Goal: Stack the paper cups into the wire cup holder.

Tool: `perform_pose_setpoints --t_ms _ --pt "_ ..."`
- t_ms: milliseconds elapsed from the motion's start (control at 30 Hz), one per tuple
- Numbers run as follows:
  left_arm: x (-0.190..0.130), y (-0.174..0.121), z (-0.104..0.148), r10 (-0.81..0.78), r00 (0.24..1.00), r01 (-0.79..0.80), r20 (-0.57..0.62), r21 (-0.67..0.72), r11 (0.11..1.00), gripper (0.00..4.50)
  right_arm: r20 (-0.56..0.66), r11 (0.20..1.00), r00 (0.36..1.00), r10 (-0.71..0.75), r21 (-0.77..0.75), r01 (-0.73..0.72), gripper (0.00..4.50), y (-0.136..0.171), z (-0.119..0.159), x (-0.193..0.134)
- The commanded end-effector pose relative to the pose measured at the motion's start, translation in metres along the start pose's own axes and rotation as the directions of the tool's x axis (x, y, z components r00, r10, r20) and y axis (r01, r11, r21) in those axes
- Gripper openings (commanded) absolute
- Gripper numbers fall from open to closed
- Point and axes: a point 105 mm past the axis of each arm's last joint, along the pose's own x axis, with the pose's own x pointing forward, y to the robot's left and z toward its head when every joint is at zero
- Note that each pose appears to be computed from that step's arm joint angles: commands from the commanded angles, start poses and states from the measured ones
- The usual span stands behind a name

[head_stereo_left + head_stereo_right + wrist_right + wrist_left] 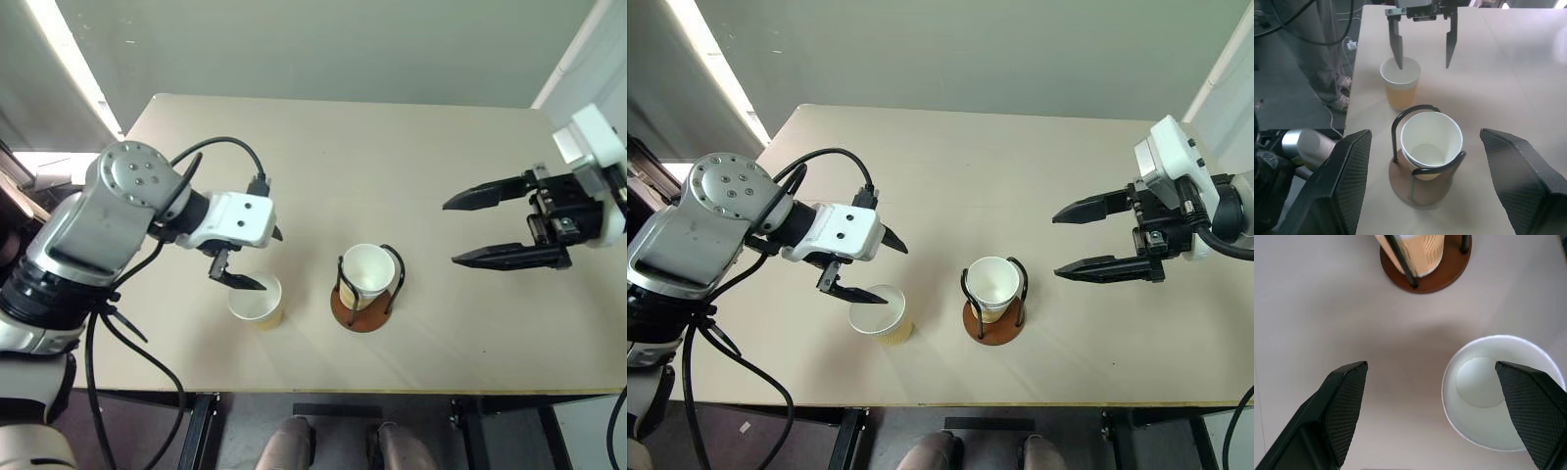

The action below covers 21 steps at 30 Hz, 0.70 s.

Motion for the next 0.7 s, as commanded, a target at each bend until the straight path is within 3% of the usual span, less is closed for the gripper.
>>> perform_pose_setpoints --t_ms 33,700 --pt "-0.001 0.0 0.0 0.017 0.999 -0.016 -0.035 0.031 0.999 4.48 0.002 0.999 1.0 -0.01 -0.041 0.01 3.67 0.001 0.01 -0.005" --pt "0.029 0.001 -0.017 -0.034 0.995 0.041 -0.099 0.072 0.997 4.48 0.058 0.999 0.998 0.003 -0.033 -0.001 3.67 0.004 0.007 0.0"
